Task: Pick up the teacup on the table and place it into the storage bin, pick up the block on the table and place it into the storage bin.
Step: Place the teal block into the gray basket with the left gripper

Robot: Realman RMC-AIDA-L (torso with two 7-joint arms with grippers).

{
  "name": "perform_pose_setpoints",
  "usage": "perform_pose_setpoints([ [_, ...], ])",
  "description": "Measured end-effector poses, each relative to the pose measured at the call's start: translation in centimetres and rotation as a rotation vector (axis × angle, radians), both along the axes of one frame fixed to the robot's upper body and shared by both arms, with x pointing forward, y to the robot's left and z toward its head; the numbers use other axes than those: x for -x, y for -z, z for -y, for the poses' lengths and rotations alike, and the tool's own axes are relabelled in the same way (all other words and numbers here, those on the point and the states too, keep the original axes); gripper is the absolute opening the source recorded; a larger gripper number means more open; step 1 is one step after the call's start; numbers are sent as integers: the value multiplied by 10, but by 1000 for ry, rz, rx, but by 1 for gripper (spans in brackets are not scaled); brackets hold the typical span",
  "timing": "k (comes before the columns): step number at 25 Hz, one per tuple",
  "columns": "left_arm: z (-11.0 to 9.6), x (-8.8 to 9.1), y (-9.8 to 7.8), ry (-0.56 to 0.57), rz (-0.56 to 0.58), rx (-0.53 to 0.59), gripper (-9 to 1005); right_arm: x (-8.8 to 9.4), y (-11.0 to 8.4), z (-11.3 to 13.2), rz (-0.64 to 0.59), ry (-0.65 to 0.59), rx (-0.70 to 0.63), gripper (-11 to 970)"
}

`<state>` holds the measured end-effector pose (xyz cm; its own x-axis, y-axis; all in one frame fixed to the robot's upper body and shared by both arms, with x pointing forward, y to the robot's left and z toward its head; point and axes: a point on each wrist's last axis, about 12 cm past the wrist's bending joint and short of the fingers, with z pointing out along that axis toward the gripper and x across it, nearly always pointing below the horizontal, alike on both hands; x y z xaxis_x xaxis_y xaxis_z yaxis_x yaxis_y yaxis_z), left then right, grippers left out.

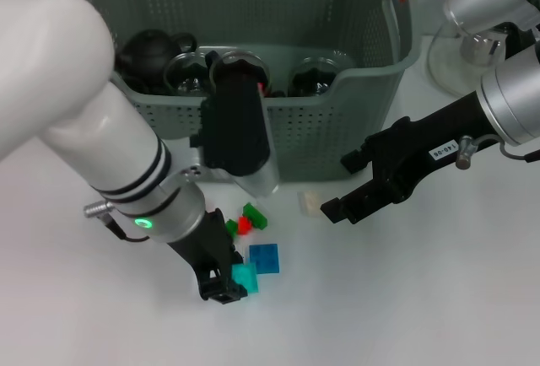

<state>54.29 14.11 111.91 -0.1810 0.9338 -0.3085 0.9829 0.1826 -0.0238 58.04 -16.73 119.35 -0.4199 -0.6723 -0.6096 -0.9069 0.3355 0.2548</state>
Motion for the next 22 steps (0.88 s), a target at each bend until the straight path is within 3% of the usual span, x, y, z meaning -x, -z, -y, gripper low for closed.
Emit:
perform_pose_setpoints([
  [9, -20, -3, -19, -78, -54, 68, 397, 0, 0, 1, -1, 0, 1, 928],
  [17, -65, -10, -62, -225, -105, 439, 397, 2, 4, 4, -13, -13, 7, 929],
  [22, -93, -15, -80, -293, -75, 552, 399, 2, 6, 10, -27, -16, 23, 929],
])
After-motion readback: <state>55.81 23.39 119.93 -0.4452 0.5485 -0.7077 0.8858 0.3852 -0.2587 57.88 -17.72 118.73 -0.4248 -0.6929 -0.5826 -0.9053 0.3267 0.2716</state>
